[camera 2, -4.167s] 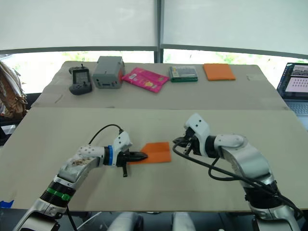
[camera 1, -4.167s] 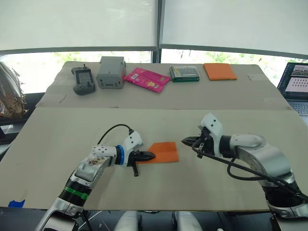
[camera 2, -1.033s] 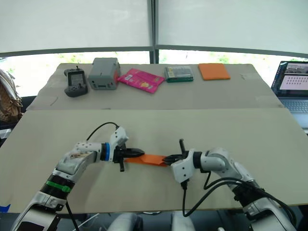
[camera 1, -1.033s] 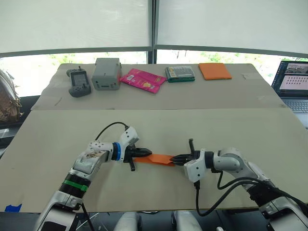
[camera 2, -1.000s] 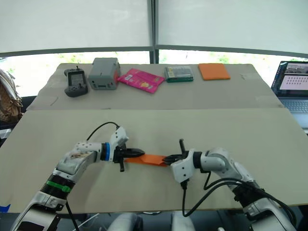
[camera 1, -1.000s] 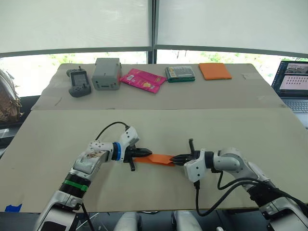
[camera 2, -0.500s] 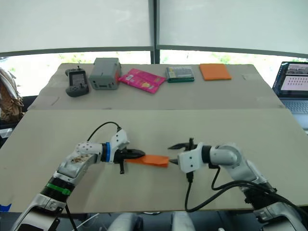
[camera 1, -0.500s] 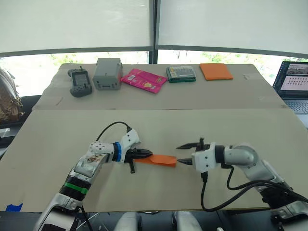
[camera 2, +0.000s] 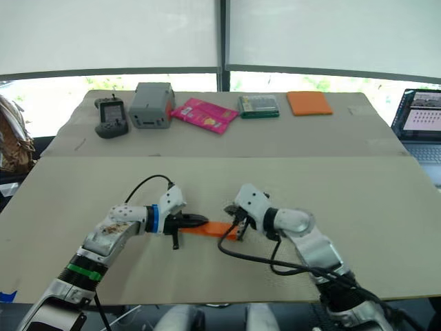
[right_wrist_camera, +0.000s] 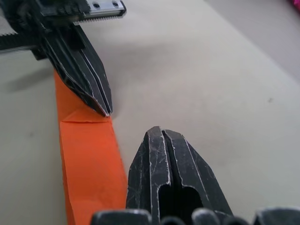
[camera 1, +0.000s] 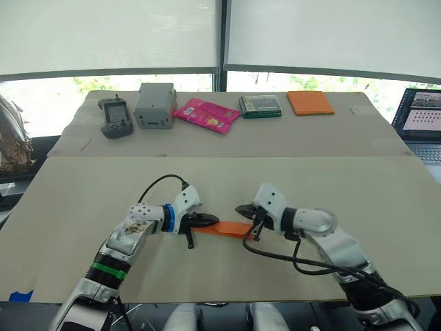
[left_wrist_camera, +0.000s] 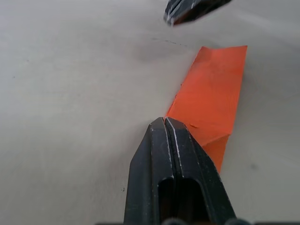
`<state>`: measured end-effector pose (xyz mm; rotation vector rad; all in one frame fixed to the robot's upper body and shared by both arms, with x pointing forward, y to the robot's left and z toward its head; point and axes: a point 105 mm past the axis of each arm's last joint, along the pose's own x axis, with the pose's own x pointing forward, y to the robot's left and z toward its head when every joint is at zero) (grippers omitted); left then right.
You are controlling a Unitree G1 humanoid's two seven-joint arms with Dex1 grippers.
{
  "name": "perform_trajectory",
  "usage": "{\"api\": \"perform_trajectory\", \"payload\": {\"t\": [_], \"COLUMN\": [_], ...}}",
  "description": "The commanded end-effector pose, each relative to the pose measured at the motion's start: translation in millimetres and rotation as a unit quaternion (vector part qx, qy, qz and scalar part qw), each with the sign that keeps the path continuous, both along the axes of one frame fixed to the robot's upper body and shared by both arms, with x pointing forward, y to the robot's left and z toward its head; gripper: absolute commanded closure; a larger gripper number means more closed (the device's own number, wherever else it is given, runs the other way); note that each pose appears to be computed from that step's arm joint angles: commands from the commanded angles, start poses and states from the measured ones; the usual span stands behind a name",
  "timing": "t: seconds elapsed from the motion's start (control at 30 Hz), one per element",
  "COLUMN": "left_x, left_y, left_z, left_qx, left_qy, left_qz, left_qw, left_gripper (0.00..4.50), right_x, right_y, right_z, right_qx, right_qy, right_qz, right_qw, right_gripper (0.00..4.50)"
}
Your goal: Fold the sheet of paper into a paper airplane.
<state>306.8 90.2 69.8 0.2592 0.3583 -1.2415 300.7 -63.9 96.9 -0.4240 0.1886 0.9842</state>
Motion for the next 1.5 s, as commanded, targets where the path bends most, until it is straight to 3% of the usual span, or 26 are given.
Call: {"api": "perform_trajectory", "payload": {"t": [0.03,0.2,0.33,0.73,0.97,1.07,1.23,1.37,1.5], "left_x": [-9,-9,-11,-14,-15,-16,-14,-10,-19], "left_y": [5,5,1,4,8,10,9,18,35], "left_z": [-23,-23,-25,-28,-30,-30,-15,18,43], "left_qx": [0.031,0.035,0.035,0.037,0.036,0.034,-0.010,-0.057,-0.047], "left_qy": [0.042,0.042,0.044,0.048,0.051,0.052,0.049,0.026,0.008], "left_qz": [0.003,0.000,-0.005,-0.004,0.003,0.006,0.014,0.019,-0.009], "left_qw": [0.999,0.998,0.998,0.998,0.998,0.998,0.999,0.998,0.999], "left_gripper": [4.50,4.50,4.50,4.50,4.50,4.50,4.50,4.50,4.50], "right_x": [-2,-4,-6,-22,-25,-25,-17,-10,-18], "right_y": [15,18,8,-54,-80,-79,-70,-70,-59], "right_z": [-4,-14,-36,-57,-58,-50,-13,22,40], "right_qx": [0.027,0.050,0.017,-0.042,-0.031,-0.022,0.011,0.023,0.014], "right_qy": [0.011,0.025,0.050,0.071,0.087,0.075,0.007,-0.047,-0.056], "right_qz": [-0.014,-0.030,-0.047,-0.113,-0.164,-0.156,-0.104,-0.056,0.036], "right_qw": [0.999,0.998,0.997,0.990,0.982,0.985,0.995,0.997,0.998], "right_gripper": [4.48,4.48,4.48,4.48,4.48,4.48,4.48,4.48,4.48]}}
